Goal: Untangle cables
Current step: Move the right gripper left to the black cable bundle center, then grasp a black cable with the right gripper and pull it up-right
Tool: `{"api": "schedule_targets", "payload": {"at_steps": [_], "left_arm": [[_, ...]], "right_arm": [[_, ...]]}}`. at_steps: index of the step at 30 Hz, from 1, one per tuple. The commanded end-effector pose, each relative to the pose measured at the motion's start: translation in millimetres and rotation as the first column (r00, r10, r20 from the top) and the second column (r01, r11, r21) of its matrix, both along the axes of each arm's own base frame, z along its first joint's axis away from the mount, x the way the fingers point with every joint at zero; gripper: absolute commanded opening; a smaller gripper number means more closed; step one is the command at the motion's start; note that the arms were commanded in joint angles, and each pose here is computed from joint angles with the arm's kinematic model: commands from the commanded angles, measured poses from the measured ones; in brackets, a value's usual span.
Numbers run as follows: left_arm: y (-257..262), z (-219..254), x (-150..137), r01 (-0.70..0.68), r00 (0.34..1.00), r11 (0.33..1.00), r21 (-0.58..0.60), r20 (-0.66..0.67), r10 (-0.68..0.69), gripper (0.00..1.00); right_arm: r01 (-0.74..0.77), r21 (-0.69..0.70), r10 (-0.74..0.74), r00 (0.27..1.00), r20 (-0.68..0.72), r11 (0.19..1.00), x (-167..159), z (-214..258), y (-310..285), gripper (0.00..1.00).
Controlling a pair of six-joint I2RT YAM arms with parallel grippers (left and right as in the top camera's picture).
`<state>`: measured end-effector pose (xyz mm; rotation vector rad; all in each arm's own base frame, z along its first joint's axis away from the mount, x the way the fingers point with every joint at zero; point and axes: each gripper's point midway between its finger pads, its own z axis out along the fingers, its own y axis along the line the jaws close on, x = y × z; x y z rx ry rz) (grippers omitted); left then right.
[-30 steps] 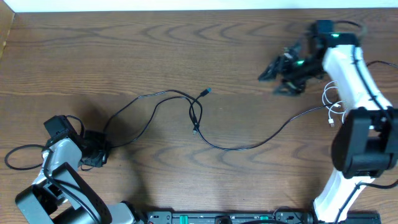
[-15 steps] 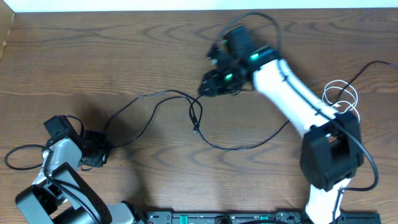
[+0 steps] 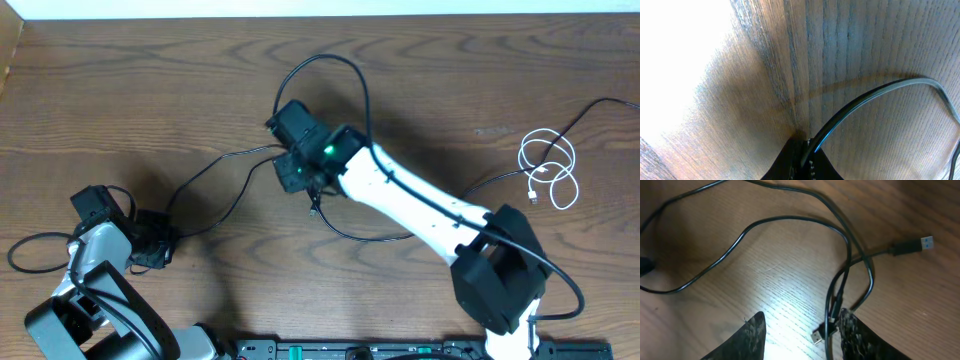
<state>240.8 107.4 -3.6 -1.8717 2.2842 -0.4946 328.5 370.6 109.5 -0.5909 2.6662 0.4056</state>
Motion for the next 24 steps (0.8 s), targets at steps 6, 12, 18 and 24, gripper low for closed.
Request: {"api": "schedule_targets", "payload": {"at_steps": [6,12,18,24], "left_arm": [[-2.4,-13.5,-14.0,-0.009,0.997,1.0,0.004,-0.073,0.01,0.08],[-2.4,-13.5,-14.0,-0.009,0.997,1.0,0.004,-0.073,0.01,0.07],[-2.5,-13.5,-13.9,-0.009,0.997,1.0,0.003,-0.073,0.009,0.08],[-2.4,-13.5,-14.0,-0.009,0.997,1.0,0.004,-0.073,0.009,0.08]], "right_arm": [[0.046,-0.116,-0.048,0.999,-0.018,0.992,-2.4,-48.1,-0.1,0.36],[0.068,-0.16,-0.078,0.995,-0.062,0.985,-7.1,-70.0,-6.3,0.33],[0.068,-0.168,-0.08,0.995,-0.067,0.983,-7.0,-75.9,-6.9,0.33],[0.067,-0.191,-0.083,0.993,-0.08,0.979,-8.1,-88.0,-9.0,0.33]]}}
